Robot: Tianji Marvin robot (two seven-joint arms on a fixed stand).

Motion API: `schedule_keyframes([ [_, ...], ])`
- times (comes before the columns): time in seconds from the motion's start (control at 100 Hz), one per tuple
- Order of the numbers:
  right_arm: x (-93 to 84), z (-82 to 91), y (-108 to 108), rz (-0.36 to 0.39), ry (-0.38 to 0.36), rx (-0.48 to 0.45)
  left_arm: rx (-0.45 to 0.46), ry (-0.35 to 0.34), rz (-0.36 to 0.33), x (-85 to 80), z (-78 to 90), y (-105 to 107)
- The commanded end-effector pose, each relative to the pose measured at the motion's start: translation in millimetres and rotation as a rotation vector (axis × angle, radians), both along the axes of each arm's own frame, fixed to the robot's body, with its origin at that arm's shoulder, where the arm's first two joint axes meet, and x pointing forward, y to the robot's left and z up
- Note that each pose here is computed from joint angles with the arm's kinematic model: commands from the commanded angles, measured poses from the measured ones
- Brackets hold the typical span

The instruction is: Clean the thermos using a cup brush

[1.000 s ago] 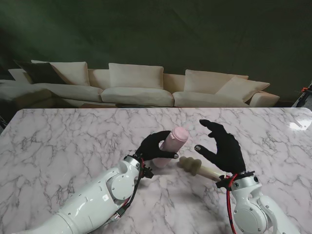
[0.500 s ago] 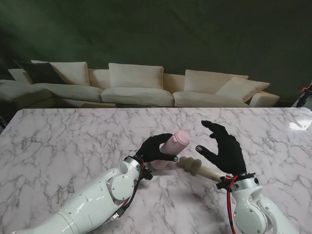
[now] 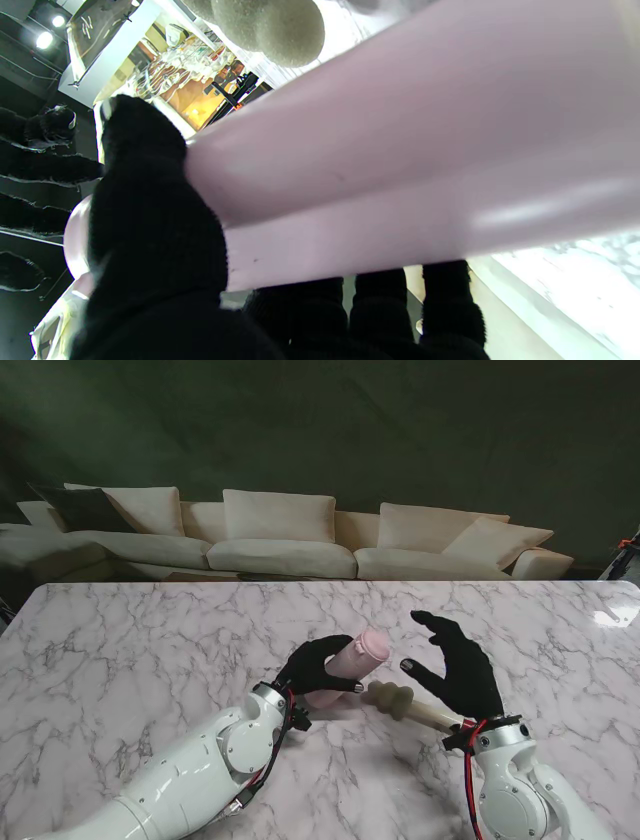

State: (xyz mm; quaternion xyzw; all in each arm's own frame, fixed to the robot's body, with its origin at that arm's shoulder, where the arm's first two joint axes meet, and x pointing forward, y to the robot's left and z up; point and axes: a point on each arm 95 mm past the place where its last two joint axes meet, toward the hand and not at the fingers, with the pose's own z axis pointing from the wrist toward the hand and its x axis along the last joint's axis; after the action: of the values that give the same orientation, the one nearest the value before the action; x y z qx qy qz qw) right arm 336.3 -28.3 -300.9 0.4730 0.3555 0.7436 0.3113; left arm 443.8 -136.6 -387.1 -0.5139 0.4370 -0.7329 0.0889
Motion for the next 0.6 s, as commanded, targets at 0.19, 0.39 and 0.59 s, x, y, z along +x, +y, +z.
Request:
schedule_keyframes([
  [0.19,5.7,-5.2,6.5,0.028,0.085,0.004,-0.017,-0.012,-0.012,1.7,5.0,-4.2],
  [0.39,13.9,-8.5,18.6,0.1,0.144,0.01,-0.02,-0.013,-0.015,2.7,4.0,-5.2],
  [0.59,20.2,-9.0,33.1,0.176,0.185,0.022,-0.02,-0.01,-0.017,2.4,4.1,-5.7],
])
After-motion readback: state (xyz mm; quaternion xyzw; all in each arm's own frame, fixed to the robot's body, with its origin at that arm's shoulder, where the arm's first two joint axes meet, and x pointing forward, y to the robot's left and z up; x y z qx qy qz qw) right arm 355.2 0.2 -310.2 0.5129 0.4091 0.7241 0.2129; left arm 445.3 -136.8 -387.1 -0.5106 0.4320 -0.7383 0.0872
